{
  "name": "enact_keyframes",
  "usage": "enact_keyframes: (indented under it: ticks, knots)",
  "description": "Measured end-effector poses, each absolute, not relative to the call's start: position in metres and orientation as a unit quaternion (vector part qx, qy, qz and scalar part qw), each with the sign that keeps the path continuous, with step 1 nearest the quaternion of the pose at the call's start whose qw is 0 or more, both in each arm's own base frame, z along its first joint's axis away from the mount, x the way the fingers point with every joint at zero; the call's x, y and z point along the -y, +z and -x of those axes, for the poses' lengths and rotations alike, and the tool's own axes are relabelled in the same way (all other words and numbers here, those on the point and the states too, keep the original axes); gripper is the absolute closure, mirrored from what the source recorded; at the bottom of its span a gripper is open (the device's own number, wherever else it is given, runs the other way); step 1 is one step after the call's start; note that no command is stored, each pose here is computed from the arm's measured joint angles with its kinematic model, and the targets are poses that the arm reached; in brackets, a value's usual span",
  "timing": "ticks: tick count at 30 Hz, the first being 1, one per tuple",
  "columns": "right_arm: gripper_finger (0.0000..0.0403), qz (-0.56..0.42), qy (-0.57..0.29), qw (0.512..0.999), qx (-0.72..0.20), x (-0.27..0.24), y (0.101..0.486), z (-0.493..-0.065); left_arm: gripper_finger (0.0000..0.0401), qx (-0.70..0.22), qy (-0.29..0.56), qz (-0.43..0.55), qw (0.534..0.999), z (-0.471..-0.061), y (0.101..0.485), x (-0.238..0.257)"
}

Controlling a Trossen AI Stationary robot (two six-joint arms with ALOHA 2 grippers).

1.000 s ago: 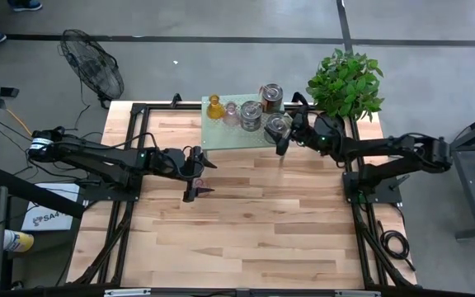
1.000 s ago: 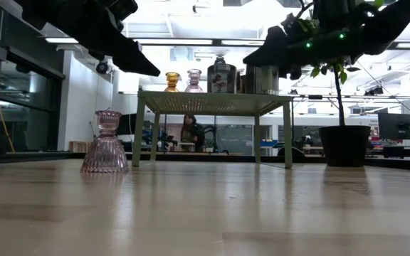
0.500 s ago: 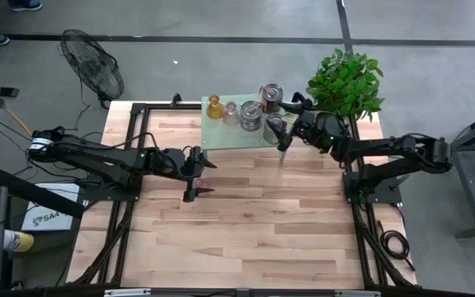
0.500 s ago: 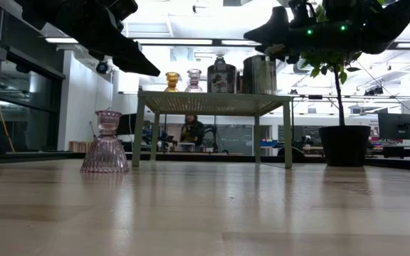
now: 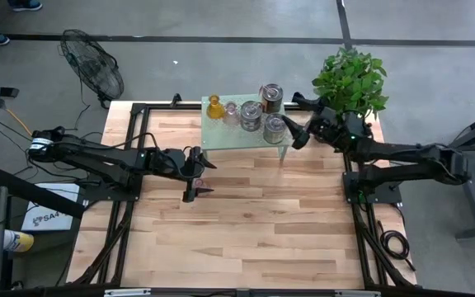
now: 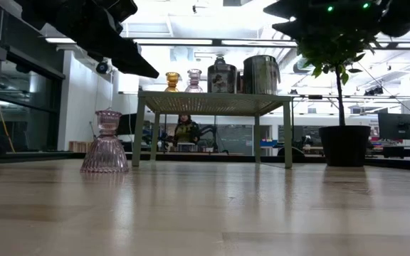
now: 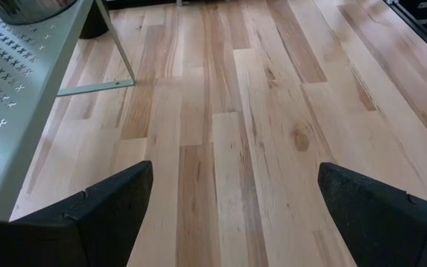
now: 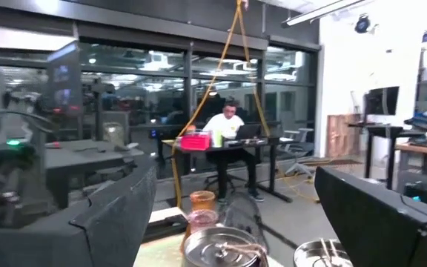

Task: Pick & Place candle stick holders
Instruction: Put the silver candle on the shelf

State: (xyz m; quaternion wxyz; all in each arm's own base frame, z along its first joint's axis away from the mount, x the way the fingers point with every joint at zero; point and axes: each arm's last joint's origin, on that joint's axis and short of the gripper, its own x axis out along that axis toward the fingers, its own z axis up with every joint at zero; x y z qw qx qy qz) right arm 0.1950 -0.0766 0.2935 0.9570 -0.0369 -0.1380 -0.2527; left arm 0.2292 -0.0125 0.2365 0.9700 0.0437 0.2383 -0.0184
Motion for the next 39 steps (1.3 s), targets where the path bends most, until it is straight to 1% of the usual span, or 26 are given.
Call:
enact_keyframes:
  ticks: [5,16,28,31,34,39]
  knots:
    - [0.0042,0.022,-0.221,0.967,0.125,0.068,0.297,-0.187,0.0025,-0.238,-0.018,-0.044,0.970,-0.229,0.237,0.012]
    - [0.0063,0.020,-0.168,0.983,0.075,0.047,0.287,-0.196,0.0025,-0.238,-0.018,-0.043,0.970,-0.229,0.237,0.013]
    - [0.0066,0.004,-0.105,0.994,0.010,0.020,0.274,-0.201,0.0025,-0.238,-0.018,-0.043,0.970,-0.229,0.236,0.013]
    - [0.0069,0.002,-0.124,0.992,-0.026,0.014,0.267,-0.201,0.0025,-0.238,-0.018,-0.043,0.970,-0.229,0.236,0.012]
    - [0.0078,-0.001,-0.168,0.984,-0.059,0.009,0.260,-0.200,0.0025,-0.238,-0.018,-0.043,0.970,-0.229,0.236,0.013]
    - [0.0099,-0.009,-0.231,0.970,-0.074,0.001,0.256,-0.198,0.0025,-0.238,-0.018,-0.043,0.970,-0.229,0.236,0.012]
